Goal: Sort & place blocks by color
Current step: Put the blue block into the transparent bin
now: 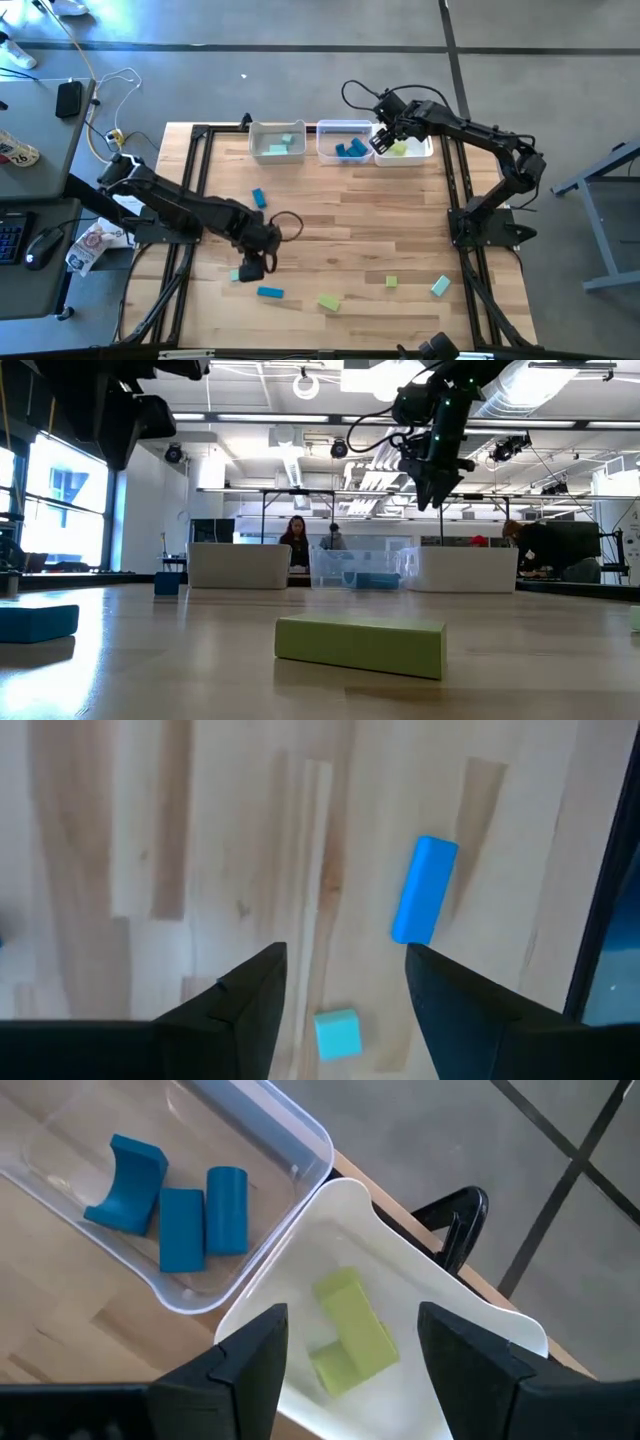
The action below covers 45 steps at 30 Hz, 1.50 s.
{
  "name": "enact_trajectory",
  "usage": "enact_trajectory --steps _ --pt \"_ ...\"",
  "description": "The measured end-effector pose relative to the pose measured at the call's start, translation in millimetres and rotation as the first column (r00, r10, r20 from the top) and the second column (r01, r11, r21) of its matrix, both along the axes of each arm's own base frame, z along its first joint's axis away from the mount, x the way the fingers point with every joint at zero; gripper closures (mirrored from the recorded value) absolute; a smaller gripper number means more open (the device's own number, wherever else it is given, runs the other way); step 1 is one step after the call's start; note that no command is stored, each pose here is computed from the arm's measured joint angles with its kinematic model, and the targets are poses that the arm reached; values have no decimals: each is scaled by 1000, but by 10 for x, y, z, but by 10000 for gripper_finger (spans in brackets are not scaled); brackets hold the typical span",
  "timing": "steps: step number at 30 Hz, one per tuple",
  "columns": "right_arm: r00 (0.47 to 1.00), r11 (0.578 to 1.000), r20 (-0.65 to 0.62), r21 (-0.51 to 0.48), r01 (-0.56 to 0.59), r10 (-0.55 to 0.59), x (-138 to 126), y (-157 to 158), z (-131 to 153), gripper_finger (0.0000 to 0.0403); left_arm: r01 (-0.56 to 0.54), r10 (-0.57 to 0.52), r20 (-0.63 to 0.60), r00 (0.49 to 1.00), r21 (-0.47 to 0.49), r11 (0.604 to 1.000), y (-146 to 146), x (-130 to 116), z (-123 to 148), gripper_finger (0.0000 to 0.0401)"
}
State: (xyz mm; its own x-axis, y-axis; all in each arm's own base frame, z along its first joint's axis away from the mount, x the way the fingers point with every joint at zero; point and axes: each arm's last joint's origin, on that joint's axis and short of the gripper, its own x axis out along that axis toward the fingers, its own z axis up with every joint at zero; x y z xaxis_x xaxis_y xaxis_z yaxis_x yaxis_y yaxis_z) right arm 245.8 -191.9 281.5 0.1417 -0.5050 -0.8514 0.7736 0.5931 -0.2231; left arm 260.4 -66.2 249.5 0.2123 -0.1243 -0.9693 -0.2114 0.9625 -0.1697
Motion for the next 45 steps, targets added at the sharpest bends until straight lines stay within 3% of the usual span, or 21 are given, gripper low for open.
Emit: enact_trajectory --steps 10,21,29,37,40,45 --pt "1000 1000 11 5 -6 6 8 -1 1 192 87 -87 -21 996 -1 996 -416 141 -299 206" --pt "999 999 29 33 -26 25 15 8 -4 192 76 -73 -84 994 31 997 -783 236 -730 206" --pt "999 999 24 31 -40 39 16 7 -3 192 88 -77 -158 984 65 994 -915 258 -1045 206" --pt "998 998 28 51 -49 47 14 16 -8 192 61 -44 -161 986 104 993 -926 289 -1144 207" --pt "993 987 64 117 -107 100 27 47 -18 192 59 -42 -160 986 106 993 -923 290 -1145 224" --pt "960 939 133 213 -272 248 118 196 -27 192 56 -38 -154 987 119 991 -907 297 -1144 302"
